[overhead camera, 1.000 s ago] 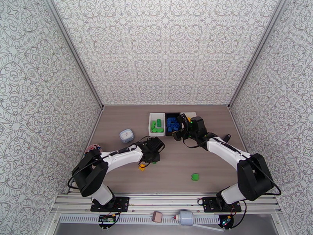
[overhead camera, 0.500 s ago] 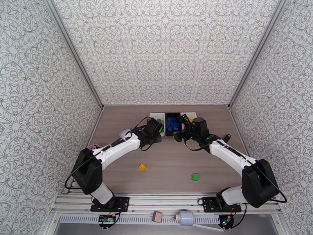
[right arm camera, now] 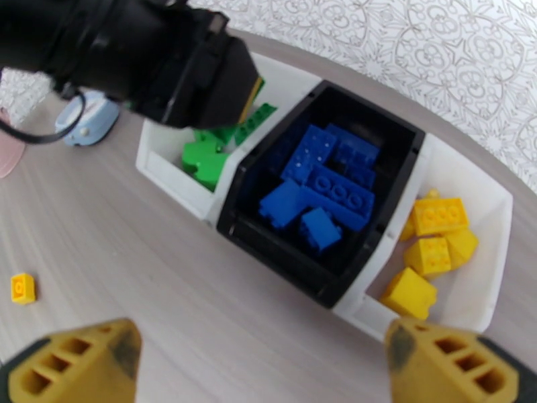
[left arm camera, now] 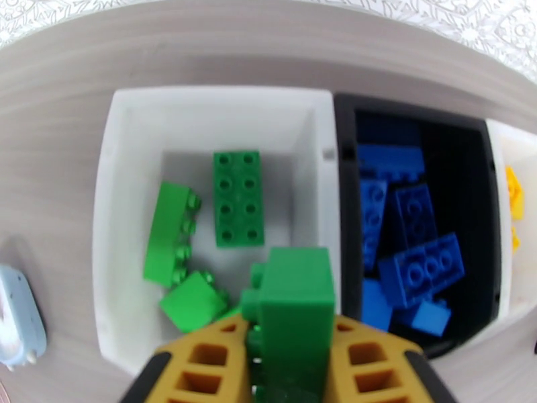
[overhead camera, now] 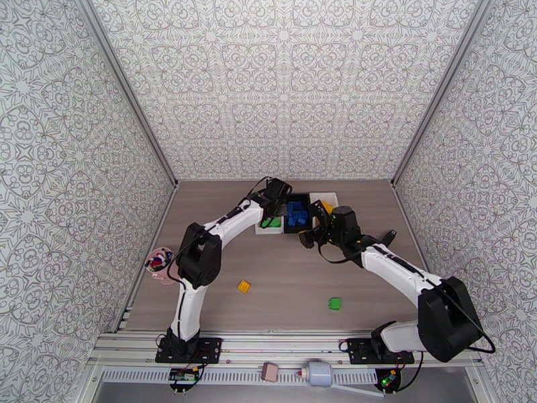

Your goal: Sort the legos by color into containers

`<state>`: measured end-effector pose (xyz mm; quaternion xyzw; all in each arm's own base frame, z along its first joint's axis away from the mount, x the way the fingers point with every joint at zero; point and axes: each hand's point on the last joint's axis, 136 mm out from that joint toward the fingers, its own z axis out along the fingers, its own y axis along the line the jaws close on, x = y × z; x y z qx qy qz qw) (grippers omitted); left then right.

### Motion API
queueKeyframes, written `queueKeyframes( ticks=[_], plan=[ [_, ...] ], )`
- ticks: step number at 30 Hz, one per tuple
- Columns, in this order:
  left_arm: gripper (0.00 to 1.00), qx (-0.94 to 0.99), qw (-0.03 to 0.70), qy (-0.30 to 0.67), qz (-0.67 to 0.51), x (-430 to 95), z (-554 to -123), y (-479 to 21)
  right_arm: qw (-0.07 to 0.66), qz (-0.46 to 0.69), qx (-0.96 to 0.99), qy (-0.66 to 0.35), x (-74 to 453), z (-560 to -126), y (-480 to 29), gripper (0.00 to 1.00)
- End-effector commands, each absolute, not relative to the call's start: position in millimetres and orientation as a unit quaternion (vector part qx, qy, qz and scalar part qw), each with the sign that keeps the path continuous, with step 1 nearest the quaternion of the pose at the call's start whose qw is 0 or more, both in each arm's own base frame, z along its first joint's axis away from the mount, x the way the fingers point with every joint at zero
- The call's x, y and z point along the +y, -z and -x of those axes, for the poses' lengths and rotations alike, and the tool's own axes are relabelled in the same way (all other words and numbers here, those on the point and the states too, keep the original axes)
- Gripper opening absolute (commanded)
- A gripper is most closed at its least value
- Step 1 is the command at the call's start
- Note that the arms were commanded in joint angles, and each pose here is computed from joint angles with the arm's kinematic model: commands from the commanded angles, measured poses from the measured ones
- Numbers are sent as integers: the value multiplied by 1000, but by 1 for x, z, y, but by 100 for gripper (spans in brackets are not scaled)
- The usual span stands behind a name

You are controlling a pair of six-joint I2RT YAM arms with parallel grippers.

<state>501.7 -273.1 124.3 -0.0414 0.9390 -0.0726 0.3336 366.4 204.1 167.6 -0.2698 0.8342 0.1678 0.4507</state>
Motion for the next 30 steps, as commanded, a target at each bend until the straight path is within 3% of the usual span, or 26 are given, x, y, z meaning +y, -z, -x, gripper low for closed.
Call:
queueKeyframes(
  ticks=[1,6,12,19,23,30],
  plan=[
    [15,942,324,77,46,-267,-513,-123,462,257,833,-160,197,-366,-175,100],
    [20,939,329,90,47,-265,-520,-127,465,257,831,-162,197,-365,-179,100],
    [48,936,331,118,38,-270,-519,-137,457,264,826,-198,208,-359,-182,100],
    [67,927,347,131,43,-265,-508,-165,448,289,821,-206,230,-347,-176,100],
    [85,919,364,143,45,-256,-494,-186,426,314,821,-215,253,-333,-165,100],
    [98,911,382,144,61,-226,-464,-207,389,365,814,-230,310,-293,-146,100]
  ],
)
